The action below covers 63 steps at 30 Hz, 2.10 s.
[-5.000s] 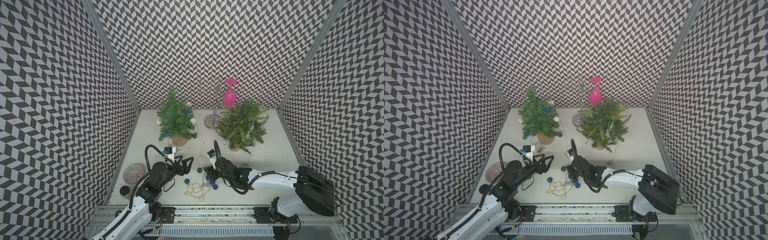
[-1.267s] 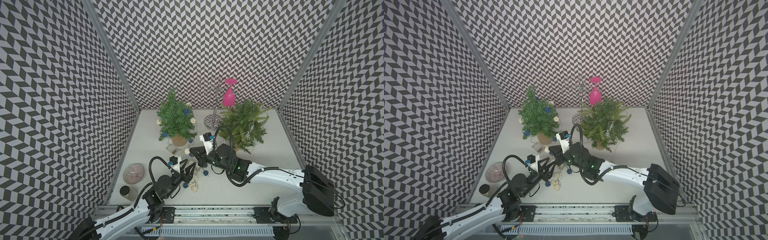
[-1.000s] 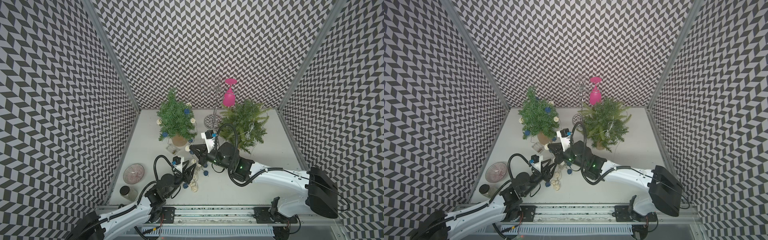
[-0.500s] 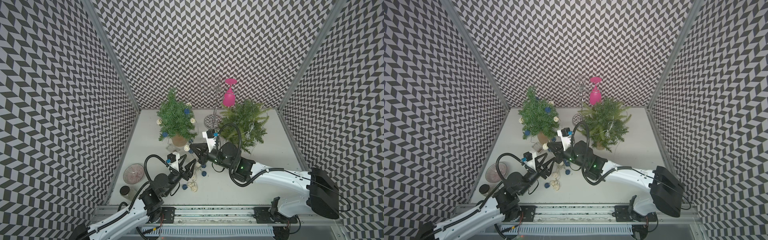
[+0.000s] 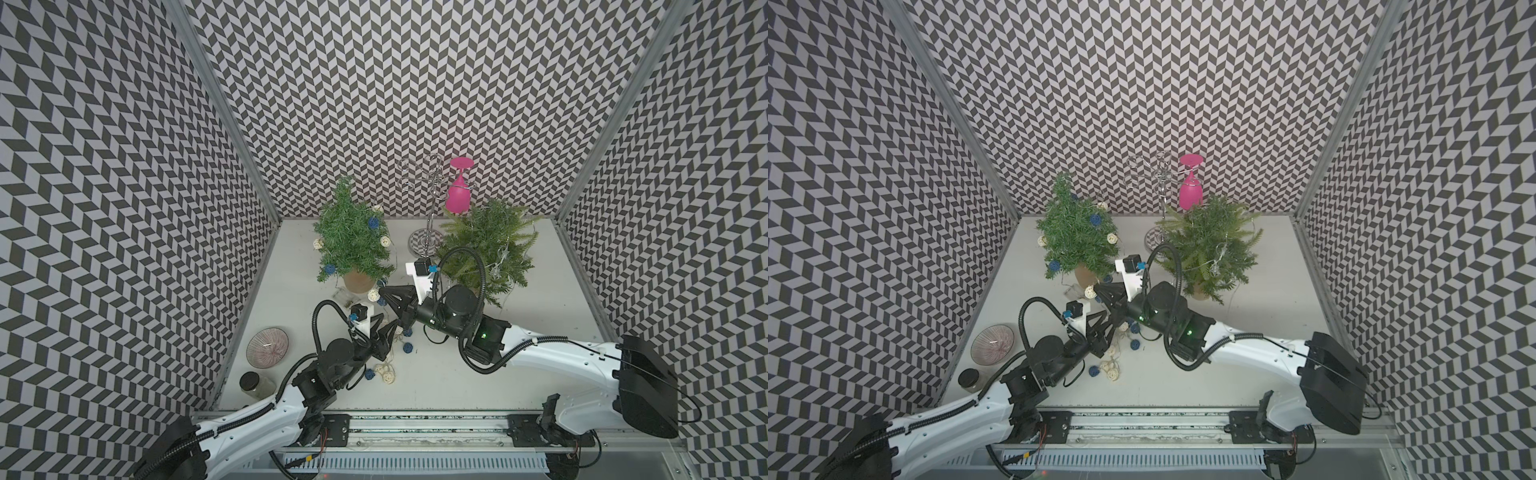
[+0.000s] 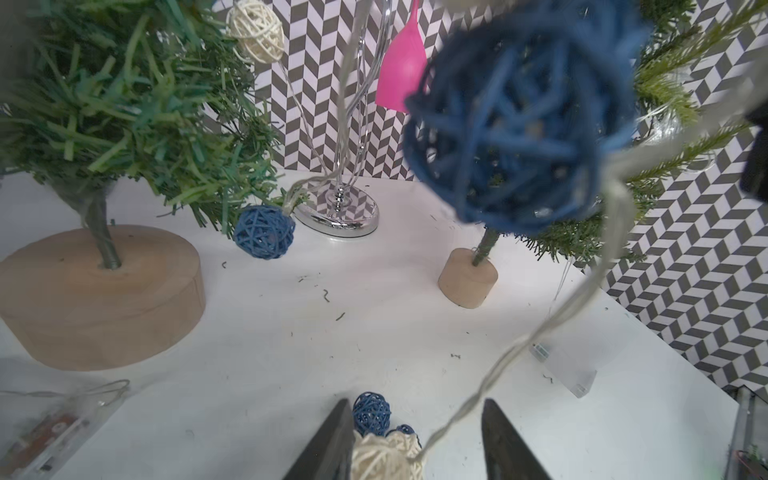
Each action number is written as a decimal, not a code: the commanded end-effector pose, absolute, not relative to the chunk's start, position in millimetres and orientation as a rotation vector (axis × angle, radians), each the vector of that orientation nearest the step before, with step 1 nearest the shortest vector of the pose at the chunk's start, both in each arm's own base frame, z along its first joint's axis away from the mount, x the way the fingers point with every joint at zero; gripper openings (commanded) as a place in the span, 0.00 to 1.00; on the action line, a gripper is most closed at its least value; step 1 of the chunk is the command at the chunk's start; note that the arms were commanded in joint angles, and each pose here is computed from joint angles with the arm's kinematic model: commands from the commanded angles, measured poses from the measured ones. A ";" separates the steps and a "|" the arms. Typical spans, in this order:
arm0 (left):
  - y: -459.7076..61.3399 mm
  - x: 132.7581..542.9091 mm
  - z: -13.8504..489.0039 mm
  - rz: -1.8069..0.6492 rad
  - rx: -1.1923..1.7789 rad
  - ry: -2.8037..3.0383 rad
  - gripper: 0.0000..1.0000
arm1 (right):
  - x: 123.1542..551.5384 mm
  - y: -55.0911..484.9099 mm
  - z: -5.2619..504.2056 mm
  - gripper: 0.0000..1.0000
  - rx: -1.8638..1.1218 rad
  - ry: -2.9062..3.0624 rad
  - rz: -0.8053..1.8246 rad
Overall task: Wrap string light around the christmas tree
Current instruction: Wrap the light string around the Christmas tree.
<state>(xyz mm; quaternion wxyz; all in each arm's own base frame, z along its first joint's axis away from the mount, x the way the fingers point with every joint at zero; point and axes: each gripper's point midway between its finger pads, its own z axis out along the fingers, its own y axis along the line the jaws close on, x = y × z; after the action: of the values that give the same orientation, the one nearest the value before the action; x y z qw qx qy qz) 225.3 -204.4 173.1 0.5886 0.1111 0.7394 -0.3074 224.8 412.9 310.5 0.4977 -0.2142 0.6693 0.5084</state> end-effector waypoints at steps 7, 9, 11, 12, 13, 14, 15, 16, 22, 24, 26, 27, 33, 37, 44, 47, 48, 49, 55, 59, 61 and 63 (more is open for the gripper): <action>-199.5 221.1 211.5 -0.789 0.196 1.620 0.00 | 227.7 397.5 332.1 0.00 -0.432 1.551 1.237; -196.2 216.3 218.6 -0.812 0.196 1.593 0.00 | 230.3 394.1 331.7 0.00 -0.421 1.548 1.235; -191.2 213.3 223.6 -0.833 0.167 1.593 0.00 | 231.9 393.0 330.7 0.00 -0.420 1.552 1.232; -188.8 212.3 224.3 -0.834 0.159 1.592 0.00 | 232.8 392.7 329.3 0.00 -0.419 1.558 1.229; -186.8 211.0 226.4 -0.839 0.153 1.587 0.00 | 234.5 391.7 329.3 0.00 -0.414 1.559 1.226; -186.5 210.4 225.8 -0.839 0.154 1.590 0.00 | 236.2 391.4 327.7 0.00 -0.413 1.562 1.221; -183.7 207.8 233.8 -0.851 0.149 1.565 0.00 | 238.3 391.0 327.5 0.00 -0.409 1.563 1.219; -182.8 207.3 235.2 -0.848 0.149 1.569 0.00 | 240.6 390.4 327.1 0.00 -0.405 1.566 1.216; -173.3 205.9 244.9 -0.821 0.128 1.564 0.00 | 256.3 384.5 323.8 0.00 -0.383 1.584 1.199; -169.3 203.4 253.0 -0.825 0.124 1.542 0.00 | 260.2 381.9 324.4 0.04 -0.377 1.590 1.183; -164.5 200.7 263.6 -0.833 0.113 1.519 0.00 | 261.0 381.5 323.4 0.07 -0.383 1.593 1.175; -163.0 198.5 270.0 -0.841 0.115 1.506 0.00 | 259.8 382.5 323.2 0.11 -0.396 1.591 1.175; -169.8 191.1 294.4 -0.899 0.167 1.477 0.00 | 252.3 390.0 318.1 0.39 -0.475 1.595 1.192; -171.4 188.5 311.0 -0.928 0.173 1.451 0.00 | 247.8 387.2 312.8 0.57 -0.503 1.614 1.178; -178.8 190.6 337.3 -0.932 0.205 1.457 0.00 | 243.7 349.4 320.7 0.76 -0.419 1.576 1.099; -172.5 191.8 356.4 -0.918 0.183 1.431 0.00 | 239.3 331.8 334.2 0.80 -0.389 1.531 1.078; -170.6 190.7 365.5 -0.923 0.180 1.416 0.00 | 236.6 329.4 337.1 0.80 -0.398 1.524 1.076; -169.5 189.4 374.1 -0.928 0.181 1.407 0.00 | 232.1 329.1 339.7 0.80 -0.422 1.512 1.084; -174.3 187.4 413.5 -0.927 0.233 1.381 0.00 | 222.4 346.1 332.6 0.80 -0.590 1.504 1.067; -183.9 193.8 429.4 -0.934 0.245 1.378 0.00 | 205.6 363.0 333.0 0.86 -0.742 1.457 1.111; -186.0 199.4 437.6 -0.915 0.244 1.384 0.00 | 198.6 366.0 336.8 0.91 -0.780 1.432 1.110; -185.9 203.2 445.9 -0.905 0.235 1.378 0.00 | 195.5 366.6 342.0 0.91 -0.800 1.403 1.100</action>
<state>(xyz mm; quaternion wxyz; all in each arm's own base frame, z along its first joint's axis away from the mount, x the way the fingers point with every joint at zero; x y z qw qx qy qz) 201.9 -187.2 432.5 0.6662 0.0997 0.6160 -0.4085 209.6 360.6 312.6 0.5357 -0.3015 0.6441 0.4552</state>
